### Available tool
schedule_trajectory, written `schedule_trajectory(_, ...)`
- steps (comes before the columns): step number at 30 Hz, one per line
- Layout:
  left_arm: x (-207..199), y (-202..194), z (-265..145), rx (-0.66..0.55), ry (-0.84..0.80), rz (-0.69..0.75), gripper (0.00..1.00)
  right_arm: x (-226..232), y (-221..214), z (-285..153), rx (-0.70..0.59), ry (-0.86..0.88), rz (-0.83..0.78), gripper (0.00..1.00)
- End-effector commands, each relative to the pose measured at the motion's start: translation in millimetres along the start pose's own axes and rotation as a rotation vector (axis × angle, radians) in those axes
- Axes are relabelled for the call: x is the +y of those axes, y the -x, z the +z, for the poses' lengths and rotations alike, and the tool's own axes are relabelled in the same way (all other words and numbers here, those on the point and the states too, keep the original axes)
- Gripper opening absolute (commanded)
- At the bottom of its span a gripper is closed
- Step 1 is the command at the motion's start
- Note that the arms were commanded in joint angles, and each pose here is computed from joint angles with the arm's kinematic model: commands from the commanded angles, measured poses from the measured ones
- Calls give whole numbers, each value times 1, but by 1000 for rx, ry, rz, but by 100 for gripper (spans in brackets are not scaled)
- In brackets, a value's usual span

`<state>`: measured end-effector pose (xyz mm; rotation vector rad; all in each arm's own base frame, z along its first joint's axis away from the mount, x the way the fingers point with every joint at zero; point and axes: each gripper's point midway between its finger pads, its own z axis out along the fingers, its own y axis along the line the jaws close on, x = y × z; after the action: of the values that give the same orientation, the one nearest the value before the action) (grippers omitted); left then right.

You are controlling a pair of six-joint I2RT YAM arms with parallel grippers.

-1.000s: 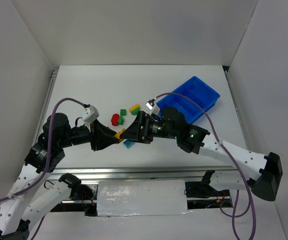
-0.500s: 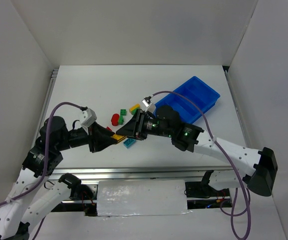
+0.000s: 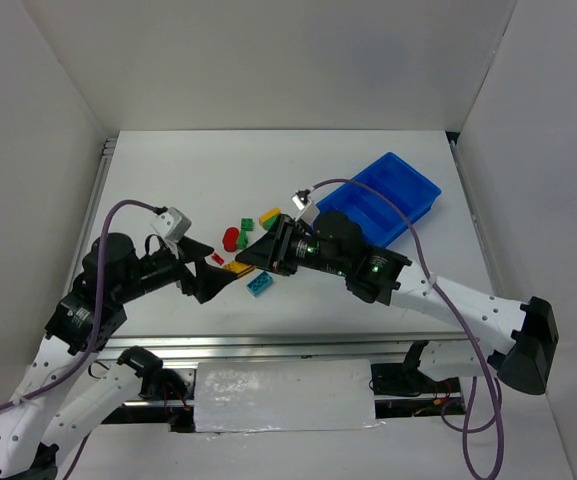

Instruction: Sort the legos into containers by color

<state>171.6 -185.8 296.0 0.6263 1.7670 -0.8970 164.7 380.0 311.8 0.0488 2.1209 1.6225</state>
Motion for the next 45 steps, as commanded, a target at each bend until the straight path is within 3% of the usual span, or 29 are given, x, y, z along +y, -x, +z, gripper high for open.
schedule_trajectory(1, 43, 16, -12, -88, 275, -40, 100, -11, 35, -16, -138, -71, -56, 0)
schedule_trajectory(3, 60, 18, -20, -113, 387, -82, 99, -38, 52, -25, -195, -150, -63, 0)
schedule_trajectory(7, 96, 15, -38, -138, 611, -142, 100, -107, 126, -69, -463, -430, -83, 0)
schedule_trajectory(11, 111, 8, -43, -118, 700, -166, 100, -165, 186, -131, -701, -747, -137, 0)
schedule_trajectory(14, 116, 2, -40, -86, 722, -178, 100, -208, 212, -161, -755, -913, -116, 0)
schedule_trajectory(25, 122, -2, -42, -77, 747, -177, 99, -293, 261, -170, -699, -1130, -25, 0)
schedule_trajectory(45, 124, -4, -36, -56, 738, -173, 99, -317, 273, -165, -667, -1170, -28, 0)
